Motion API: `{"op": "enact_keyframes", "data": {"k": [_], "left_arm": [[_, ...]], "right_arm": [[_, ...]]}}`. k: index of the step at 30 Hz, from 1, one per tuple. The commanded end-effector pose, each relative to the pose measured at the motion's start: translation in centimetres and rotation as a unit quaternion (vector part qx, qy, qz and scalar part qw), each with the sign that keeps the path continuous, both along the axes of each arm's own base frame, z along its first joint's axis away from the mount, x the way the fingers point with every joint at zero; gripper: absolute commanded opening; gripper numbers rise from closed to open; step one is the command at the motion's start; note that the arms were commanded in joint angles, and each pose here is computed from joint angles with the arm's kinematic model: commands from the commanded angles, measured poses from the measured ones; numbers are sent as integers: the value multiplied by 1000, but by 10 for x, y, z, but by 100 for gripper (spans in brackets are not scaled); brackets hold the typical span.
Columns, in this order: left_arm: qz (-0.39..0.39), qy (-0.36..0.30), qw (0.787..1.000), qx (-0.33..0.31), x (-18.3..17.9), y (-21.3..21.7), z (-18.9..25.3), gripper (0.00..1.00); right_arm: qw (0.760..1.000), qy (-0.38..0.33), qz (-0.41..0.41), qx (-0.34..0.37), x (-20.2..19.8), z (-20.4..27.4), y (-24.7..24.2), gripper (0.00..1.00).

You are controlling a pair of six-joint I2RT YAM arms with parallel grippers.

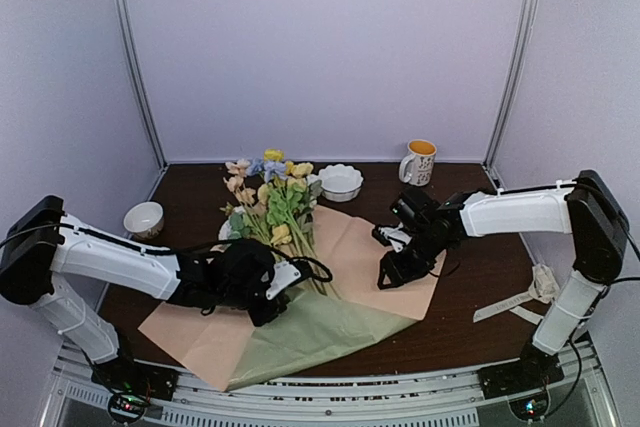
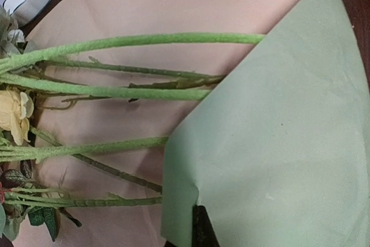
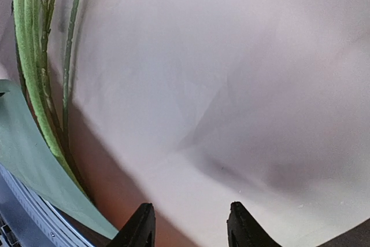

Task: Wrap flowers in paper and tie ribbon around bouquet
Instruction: Fold the bottom corner of the flattened wrapping paper at the center of the board.

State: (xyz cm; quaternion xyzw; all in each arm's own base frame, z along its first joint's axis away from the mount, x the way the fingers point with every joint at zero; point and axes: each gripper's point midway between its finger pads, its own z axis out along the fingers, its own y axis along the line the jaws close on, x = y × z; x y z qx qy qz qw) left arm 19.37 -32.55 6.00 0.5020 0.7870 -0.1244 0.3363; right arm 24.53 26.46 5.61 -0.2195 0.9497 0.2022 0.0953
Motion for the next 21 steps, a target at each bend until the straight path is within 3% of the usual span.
{"op": "enact_keyframes", "data": {"k": [1,7,12,21], "left_arm": [[47,-6,998,40,19,16,-7,0],[96,-11,993,74,47,47,-17,0],[84,-44,993,75,59,47,-4,0],[16,-87,996,-12,41,38,39,0]], "right_arm": [[997,-16,56,-59,-7,-14,17,44],[996,1,78,-47,-20,-29,52,43],[997,37,68,17,-27,-32,79,41],[977,-9,157,144,-47,32,101,42]]}}
